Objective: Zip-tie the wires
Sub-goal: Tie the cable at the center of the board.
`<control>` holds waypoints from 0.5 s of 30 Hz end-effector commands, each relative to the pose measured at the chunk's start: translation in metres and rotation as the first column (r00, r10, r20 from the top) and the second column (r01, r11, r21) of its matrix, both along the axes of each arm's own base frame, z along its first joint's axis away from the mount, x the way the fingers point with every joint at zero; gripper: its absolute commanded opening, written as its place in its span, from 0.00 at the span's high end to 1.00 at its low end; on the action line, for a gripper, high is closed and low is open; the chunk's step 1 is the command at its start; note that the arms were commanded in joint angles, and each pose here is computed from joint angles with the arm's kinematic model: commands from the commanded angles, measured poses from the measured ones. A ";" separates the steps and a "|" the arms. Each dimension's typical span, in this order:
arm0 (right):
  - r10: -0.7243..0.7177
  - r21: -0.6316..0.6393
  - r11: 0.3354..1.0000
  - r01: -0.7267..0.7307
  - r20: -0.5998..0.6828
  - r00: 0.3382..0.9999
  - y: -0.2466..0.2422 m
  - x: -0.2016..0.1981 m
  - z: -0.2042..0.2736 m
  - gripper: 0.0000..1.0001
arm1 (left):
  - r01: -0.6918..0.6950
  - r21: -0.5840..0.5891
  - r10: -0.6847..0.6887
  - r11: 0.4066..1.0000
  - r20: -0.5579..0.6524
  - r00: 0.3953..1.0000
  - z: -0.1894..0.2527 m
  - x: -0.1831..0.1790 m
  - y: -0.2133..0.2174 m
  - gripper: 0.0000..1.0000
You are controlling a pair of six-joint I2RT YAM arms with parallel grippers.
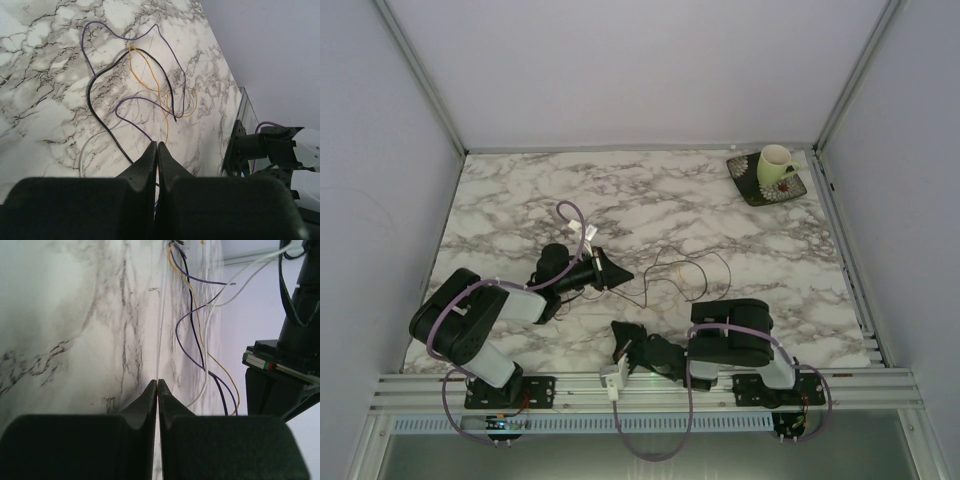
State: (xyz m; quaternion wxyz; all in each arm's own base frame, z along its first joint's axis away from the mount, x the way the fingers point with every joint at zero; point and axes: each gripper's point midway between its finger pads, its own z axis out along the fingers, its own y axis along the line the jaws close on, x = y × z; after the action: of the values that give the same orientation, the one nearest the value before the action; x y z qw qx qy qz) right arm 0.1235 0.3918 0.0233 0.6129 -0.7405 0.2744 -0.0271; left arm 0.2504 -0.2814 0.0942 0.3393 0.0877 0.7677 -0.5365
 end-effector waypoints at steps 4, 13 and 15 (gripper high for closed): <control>-0.027 0.188 0.978 0.088 -0.303 0.953 0.007 -0.006 0.034 1.00 | 0.002 -0.024 0.000 1.000 0.097 0.995 0.023 0.005 -0.003 1.00; -0.008 0.200 0.969 0.147 -0.567 0.824 0.004 -0.011 0.045 1.00 | -0.018 -0.031 0.023 0.999 0.156 0.988 0.037 0.007 0.001 1.00; 0.008 0.213 0.964 0.156 -0.615 0.789 0.002 -0.007 0.052 1.00 | -0.023 -0.034 0.028 0.999 0.163 0.986 0.040 0.008 0.001 1.00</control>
State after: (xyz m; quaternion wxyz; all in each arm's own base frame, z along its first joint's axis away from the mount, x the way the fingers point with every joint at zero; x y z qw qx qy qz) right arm 0.1215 0.3938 0.0784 0.6213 -0.6289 0.4412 0.1541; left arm 0.2551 -0.2799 0.1188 0.3810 0.1030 0.7460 -0.5364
